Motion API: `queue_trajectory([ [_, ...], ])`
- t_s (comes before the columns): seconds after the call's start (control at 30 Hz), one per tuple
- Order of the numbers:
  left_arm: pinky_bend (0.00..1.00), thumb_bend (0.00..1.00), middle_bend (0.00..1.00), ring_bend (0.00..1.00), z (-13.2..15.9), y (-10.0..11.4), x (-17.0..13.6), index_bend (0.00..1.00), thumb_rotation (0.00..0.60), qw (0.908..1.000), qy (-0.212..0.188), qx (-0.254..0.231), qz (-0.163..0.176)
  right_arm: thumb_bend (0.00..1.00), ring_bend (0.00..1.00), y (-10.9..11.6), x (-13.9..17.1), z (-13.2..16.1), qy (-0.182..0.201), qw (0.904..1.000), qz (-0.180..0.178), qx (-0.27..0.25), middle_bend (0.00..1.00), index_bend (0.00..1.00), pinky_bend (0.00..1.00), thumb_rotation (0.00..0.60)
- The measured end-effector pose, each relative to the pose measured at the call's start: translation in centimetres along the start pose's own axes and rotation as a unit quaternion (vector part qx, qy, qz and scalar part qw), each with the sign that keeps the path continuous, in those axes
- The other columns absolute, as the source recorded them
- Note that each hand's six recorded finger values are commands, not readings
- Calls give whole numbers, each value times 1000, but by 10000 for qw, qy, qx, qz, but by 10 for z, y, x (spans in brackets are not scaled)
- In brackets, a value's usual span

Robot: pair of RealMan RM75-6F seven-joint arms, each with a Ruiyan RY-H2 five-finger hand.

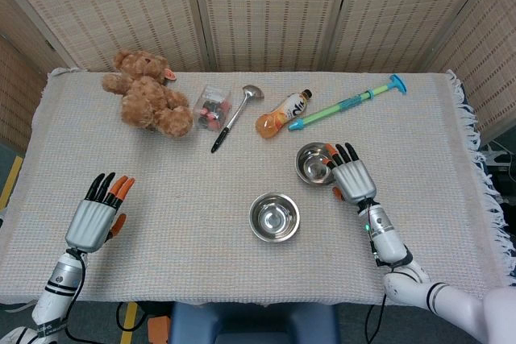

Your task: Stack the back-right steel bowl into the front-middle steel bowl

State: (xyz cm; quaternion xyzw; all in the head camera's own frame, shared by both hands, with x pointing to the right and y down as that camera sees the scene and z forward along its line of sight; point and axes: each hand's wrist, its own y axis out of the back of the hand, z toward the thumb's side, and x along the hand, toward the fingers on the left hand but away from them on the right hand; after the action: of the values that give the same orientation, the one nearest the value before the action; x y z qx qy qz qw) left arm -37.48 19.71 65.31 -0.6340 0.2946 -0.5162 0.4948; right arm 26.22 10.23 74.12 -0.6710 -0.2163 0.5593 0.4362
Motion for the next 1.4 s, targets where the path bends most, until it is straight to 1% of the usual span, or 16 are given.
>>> queue_trajectory([
  [0.07,72,416,75,0,0,0,1,0,600,10000,-12,-2,-3,190,0,-4,-5,2,-9,10000,53,-25,0,320,0,600],
  [0.13,72,422,69,0,0,-1,1,0,600,10000,-16,-2,-9,224,0,-6,-8,4,-6,10000,78,-61,0,388,0,600],
  [0.2,72,431,60,0,0,-3,1,0,600,10000,-25,-14,-72,314,0,-7,-11,8,33,9999,77,-140,0,558,0,600],
  [0.27,73,434,59,0,0,-4,0,0,600,9999,-35,-8,-140,347,0,-8,-14,12,78,9997,49,-213,2,644,0,600],
  [0.37,72,435,58,0,0,-3,-1,0,600,9999,-32,29,-125,392,0,-9,-17,13,138,9996,-23,-261,16,701,0,600],
  [0.5,72,437,58,0,0,-1,-2,0,600,9999,-23,51,-97,436,0,-10,-17,16,254,9992,-98,-278,26,726,0,600],
  [0.57,72,439,59,0,1,0,-3,0,600,10000,-25,56,-79,441,0,-8,-15,16,277,9991,-155,-271,27,733,0,600],
  [0.67,72,439,58,0,3,2,-5,0,600,10000,-32,62,-46,441,0,1,-11,17,339,9984,-331,-294,29,734,0,600],
  [0.77,72,437,59,0,3,4,-7,0,600,10000,-23,76,-14,441,0,14,-3,23,481,9965,-590,-343,32,736,0,600],
  [0.9,73,436,59,0,4,6,-9,0,600,10000,-4,80,12,441,0,32,14,40,826,9918,-860,-448,32,737,0,600],
  [1.0,72,437,59,0,4,7,-10,0,600,10000,16,88,22,441,0,43,28,57,1145,9874,-961,-522,32,736,0,600],
  [1.13,73,435,59,0,3,8,-13,0,600,9999,56,94,29,441,0,48,49,80,1556,9817,-900,-630,32,729,0,600],
  [1.27,72,438,59,0,0,9,-15,0,600,9999,93,142,23,441,0,41,69,101,1981,9760,-673,-604,32,715,0,600],
  [1.37,72,440,59,0,-3,11,-16,0,600,9998,138,132,42,440,0,33,73,109,2109,9749,-504,-506,33,683,0,600],
  [1.4,72,440,59,0,-3,11,-17,0,600,9998,148,126,43,439,0,29,74,111,2126,9750,-438,-481,33,653,0,600],
])
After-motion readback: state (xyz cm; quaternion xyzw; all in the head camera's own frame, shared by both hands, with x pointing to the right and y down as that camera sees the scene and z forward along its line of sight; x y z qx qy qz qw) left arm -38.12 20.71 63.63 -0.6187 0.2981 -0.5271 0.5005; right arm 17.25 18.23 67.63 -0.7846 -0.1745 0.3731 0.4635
